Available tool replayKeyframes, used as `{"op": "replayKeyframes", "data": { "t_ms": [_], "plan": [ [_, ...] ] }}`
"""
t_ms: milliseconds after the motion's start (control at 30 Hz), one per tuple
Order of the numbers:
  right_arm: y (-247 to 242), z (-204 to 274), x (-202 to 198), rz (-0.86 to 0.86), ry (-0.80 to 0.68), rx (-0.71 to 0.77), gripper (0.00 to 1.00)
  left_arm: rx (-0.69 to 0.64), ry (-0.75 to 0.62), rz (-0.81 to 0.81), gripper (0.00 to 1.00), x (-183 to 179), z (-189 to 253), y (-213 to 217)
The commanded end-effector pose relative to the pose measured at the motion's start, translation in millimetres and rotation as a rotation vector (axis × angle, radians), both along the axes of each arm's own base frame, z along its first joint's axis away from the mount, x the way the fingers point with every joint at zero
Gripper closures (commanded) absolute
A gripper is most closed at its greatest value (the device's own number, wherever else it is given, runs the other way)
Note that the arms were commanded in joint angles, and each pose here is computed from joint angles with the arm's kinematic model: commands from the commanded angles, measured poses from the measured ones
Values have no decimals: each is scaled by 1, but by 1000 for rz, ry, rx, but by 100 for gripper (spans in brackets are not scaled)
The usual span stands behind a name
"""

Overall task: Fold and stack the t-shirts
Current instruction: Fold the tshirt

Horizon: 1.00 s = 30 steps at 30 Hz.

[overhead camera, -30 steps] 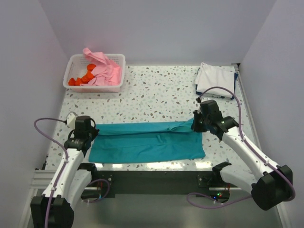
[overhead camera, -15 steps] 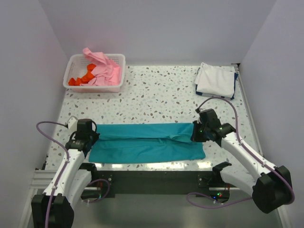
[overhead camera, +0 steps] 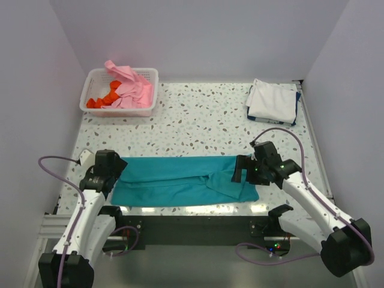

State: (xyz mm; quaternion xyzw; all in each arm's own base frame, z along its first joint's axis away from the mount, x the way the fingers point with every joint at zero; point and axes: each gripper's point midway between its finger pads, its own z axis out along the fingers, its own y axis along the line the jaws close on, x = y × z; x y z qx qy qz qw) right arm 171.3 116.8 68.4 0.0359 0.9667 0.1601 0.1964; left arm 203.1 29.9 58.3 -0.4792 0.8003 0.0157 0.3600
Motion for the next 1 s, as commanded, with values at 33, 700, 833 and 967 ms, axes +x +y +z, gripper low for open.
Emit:
{"op": "replayKeyframes", "data": {
  "t_ms": [33,700,833,967],
  "plan": [
    [19,50,11,55,-121,114,1,11,-115,29,0,17,41,5],
    [35,-10,102,-59,-26,-13,1,-200,-39,-482,0,54,-9,-83],
    [33,-33,111,-59,25,-62,1,-215,-22,-482,0,47,-18,-84],
    [37,-40,133,-51,31,-70,1,-225,7,-483,0,41,-28,-87]
  ]
}}
